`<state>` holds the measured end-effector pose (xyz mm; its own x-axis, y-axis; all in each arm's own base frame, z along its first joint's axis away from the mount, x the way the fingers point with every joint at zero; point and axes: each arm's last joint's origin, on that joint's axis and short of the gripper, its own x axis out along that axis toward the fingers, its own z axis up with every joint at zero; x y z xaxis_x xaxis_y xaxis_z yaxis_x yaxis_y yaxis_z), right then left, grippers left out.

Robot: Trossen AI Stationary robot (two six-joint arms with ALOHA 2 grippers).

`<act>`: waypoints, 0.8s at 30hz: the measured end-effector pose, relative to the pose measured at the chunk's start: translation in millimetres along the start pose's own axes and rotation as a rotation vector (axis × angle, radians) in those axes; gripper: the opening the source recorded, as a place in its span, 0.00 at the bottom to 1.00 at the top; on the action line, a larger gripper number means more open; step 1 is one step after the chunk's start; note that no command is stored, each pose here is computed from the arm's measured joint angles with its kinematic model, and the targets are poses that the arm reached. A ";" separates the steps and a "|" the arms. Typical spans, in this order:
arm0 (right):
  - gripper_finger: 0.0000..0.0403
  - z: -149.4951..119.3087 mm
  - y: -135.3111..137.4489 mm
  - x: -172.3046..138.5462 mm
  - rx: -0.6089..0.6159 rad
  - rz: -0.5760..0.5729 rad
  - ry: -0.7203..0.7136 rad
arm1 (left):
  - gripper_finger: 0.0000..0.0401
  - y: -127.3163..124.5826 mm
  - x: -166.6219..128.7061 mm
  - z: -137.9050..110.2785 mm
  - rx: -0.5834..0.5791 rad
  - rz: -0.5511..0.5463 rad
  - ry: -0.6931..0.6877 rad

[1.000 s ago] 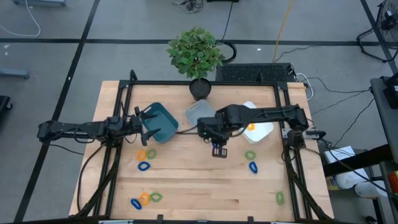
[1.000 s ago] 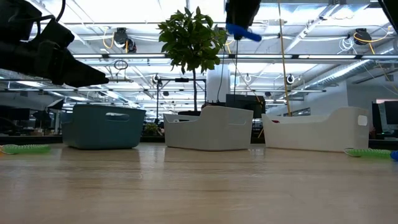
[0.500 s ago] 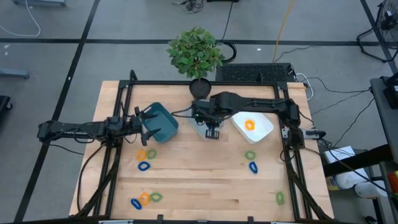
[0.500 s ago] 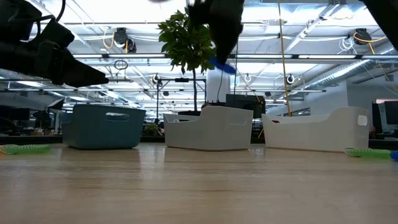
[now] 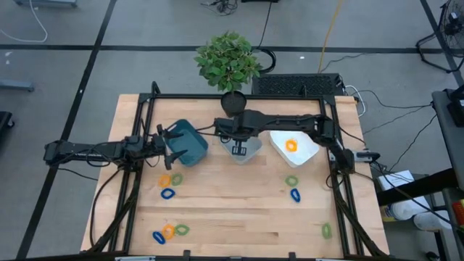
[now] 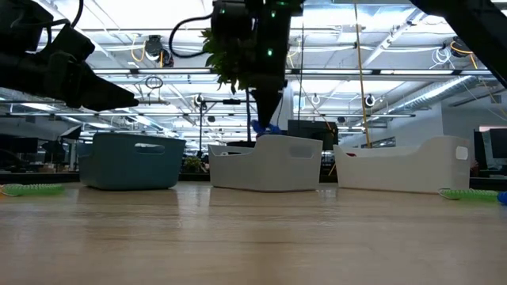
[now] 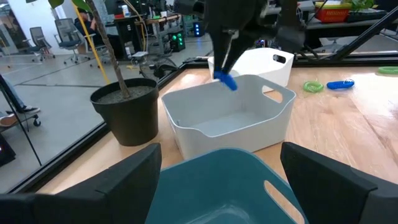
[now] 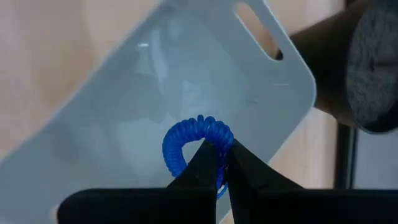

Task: Sort spring keychains
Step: Put the bottom right blue spring keychain into the gray bin

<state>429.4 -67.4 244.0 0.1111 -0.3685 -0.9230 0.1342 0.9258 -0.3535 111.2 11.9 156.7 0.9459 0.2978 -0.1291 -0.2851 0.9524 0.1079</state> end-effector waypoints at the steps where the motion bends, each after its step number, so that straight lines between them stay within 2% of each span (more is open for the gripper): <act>1: 0.00 -1.8 1.2 5.0 -0.004 -0.019 0.014 | 0.84 0.0 0.0 0.0 0.000 0.000 0.000; 7: 0.00 -11.3 11.9 30.9 -0.013 -0.019 0.066 | 0.84 0.0 0.0 0.0 0.000 0.000 0.000; 13: 0.00 -11.1 17.8 37.3 -0.008 0.096 0.042 | 0.84 0.0 0.0 0.1 0.000 0.000 0.000; 21: 0.00 -16.8 24.1 52.5 -0.011 0.106 0.050 | 0.84 0.0 0.0 0.0 0.000 0.000 0.000; 24: 0.04 -15.5 24.8 53.3 -0.008 0.125 0.033 | 0.84 0.0 0.0 0.0 0.000 0.000 0.000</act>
<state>423.5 -62.8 183.6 0.0944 -0.2478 -0.9642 0.1133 0.9649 -0.2369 111.2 11.9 156.7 0.9460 0.2976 -0.1287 -0.2850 0.9525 0.1078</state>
